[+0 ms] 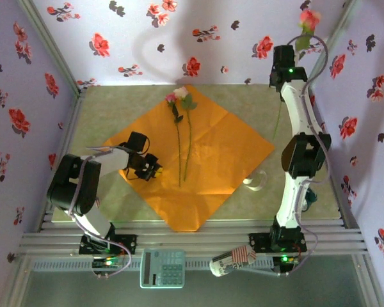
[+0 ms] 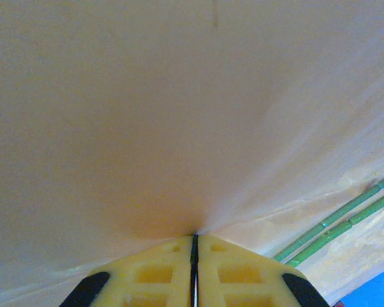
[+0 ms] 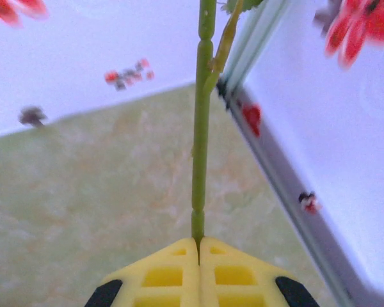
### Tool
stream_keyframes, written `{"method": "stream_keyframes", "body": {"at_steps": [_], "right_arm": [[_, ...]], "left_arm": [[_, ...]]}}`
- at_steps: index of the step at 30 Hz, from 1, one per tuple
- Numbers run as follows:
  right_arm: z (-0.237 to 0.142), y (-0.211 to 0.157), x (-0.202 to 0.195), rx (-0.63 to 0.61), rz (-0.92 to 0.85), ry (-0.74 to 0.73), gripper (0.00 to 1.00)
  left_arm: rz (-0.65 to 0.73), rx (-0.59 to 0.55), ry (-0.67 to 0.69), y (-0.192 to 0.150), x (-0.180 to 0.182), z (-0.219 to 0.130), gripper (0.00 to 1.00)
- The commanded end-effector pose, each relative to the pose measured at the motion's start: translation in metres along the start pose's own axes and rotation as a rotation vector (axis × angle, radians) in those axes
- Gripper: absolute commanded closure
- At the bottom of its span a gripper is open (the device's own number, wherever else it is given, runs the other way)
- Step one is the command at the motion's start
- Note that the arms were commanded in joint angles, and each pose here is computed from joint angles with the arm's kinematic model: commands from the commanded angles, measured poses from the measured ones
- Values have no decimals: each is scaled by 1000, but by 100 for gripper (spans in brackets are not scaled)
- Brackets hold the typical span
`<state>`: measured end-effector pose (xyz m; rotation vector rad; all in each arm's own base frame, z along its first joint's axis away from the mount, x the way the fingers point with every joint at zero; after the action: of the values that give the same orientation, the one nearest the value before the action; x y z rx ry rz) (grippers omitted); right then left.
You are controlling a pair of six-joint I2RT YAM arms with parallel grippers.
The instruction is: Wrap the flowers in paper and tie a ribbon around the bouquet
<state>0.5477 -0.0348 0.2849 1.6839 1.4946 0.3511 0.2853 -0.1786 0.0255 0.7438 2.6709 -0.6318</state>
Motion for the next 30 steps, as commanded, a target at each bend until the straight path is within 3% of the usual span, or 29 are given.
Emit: {"method": "stream_keyframes", "body": {"at_steps": [1, 3, 6, 10, 14, 20, 26, 30], "right_arm": [[-45, 42, -10, -157, 4, -10, 100], [-63, 54, 6, -199, 44, 112, 100], [-83, 47, 70, -183, 70, 379, 100], [-110, -12, 191, -43, 68, 714, 100], [-135, -72, 286, 86, 45, 901, 100], [-107, -136, 359, 284, 44, 955, 100], [-69, -175, 388, 436, -20, 924, 99], [-64, -184, 381, 471, -68, 881, 60]], "left_arm": [[-24, 17, 53, -2, 10, 6, 91], [-24, 18, 53, -3, 10, 6, 91], [-22, 18, 51, -3, 9, 6, 91], [-23, 17, 45, -2, 7, 6, 91], [-17, 17, 40, -3, 5, 4, 91], [-13, 14, 33, -3, 3, 3, 91], [12, 11, 7, -5, -7, -4, 91], [68, -2, -14, -9, -19, -18, 90]]}}
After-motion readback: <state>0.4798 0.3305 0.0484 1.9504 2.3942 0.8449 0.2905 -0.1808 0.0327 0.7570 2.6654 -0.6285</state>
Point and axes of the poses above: each hand's point on the last joint's axis, 136 mm out from that joint toward the fingers, its own z axis out along the fingers, its own x axis along the line the jaws close on, y = z × x, the point moved 1 cm from there along -z, back along the fingers, and after that the axes turned 11 degrees about -z, right-handed, at the moved point
